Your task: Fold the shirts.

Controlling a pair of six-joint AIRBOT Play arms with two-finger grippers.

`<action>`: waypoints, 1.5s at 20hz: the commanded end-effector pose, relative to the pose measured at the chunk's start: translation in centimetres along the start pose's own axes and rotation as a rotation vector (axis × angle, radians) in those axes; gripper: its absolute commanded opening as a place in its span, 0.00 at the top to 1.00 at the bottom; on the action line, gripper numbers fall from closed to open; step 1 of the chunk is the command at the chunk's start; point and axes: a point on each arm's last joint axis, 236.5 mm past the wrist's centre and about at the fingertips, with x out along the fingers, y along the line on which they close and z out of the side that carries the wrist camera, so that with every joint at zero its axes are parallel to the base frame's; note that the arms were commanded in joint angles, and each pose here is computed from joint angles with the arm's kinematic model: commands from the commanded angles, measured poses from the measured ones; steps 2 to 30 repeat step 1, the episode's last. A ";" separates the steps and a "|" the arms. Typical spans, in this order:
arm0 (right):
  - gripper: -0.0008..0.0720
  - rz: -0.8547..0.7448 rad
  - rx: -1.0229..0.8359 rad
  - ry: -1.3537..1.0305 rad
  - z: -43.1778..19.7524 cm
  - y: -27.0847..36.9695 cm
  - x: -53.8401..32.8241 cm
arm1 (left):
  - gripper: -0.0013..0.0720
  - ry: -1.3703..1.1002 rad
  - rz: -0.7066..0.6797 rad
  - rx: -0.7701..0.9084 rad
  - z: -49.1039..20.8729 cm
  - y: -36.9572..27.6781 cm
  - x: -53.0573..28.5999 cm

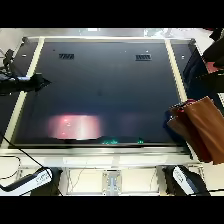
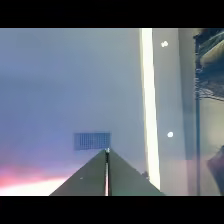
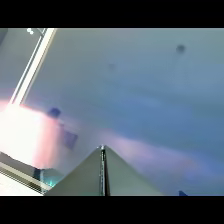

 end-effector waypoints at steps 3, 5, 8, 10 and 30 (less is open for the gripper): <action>0.97 -0.001 -0.010 0.002 0.0 0.1 0.1 | 0.96 0.001 0.000 -0.002 0.0 0.0 0.0; 0.97 -0.001 -0.010 0.002 0.0 0.1 0.1 | 0.96 0.001 0.000 -0.002 0.0 0.0 0.0; 0.97 -0.001 -0.010 0.002 0.0 0.1 0.1 | 0.96 0.001 0.000 -0.002 0.0 0.0 0.0; 0.97 -0.001 -0.010 0.002 0.0 0.1 0.1 | 0.96 0.001 0.000 -0.002 0.0 0.0 0.0; 0.97 -0.001 -0.010 0.002 0.0 0.1 0.1 | 0.96 0.001 0.000 -0.002 0.0 0.0 0.0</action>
